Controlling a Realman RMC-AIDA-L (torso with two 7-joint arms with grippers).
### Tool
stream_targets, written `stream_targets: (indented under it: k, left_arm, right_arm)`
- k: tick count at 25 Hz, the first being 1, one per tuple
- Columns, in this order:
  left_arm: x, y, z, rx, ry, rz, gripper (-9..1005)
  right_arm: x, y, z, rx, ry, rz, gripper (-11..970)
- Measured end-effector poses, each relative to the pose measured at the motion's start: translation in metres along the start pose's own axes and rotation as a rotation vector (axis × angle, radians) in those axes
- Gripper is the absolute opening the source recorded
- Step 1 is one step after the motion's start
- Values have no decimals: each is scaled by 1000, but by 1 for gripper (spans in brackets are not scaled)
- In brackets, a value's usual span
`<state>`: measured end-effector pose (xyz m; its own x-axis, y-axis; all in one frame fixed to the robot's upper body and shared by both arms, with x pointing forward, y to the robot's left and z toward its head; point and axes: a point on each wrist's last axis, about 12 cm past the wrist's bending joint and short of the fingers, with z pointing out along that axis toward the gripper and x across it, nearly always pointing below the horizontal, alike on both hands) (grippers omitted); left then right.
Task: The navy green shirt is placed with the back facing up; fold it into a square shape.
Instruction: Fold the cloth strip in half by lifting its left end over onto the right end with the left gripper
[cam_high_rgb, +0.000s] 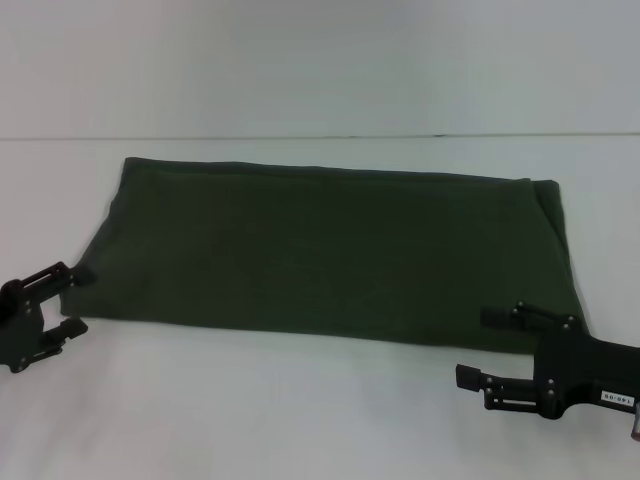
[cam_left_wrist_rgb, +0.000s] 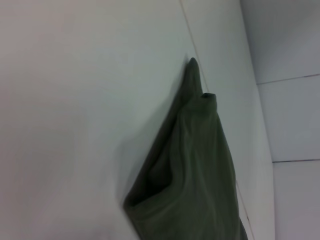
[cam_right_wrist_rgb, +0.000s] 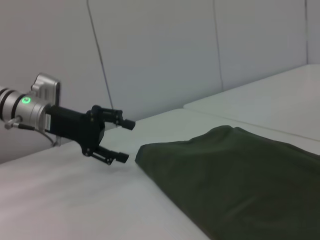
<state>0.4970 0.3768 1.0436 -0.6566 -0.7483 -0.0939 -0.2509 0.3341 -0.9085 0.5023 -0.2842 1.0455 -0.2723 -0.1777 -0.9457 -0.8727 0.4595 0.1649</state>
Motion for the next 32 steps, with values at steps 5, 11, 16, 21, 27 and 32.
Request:
stream_targets:
  k: [5, 11, 16, 21, 27, 32]
  left_arm:
    - [2, 6, 2, -17, -25, -62, 826]
    - [-2, 13, -2, -34, -90, -119, 822]
    - [-7, 11, 1, -47, -102, -127, 819]
    - [-11, 6, 4, -55, -98, -121, 816]
    - [-13, 6, 7, -65, -104, -118, 812]
    - [-14, 5, 9, -71, -111, -113, 809]
  right_arm:
    - [0, 0, 0, 4, -4, 13, 944]
    - [-1, -1, 2, 5, -7, 39, 944]
    - [-2, -1, 2, 4, -8, 47, 944]
    - [-2, -1, 2, 4, -8, 49, 944]
    - [0, 0, 3, 1, -9, 56, 945]
    - [-1, 0, 3, -1, -9, 55, 945]
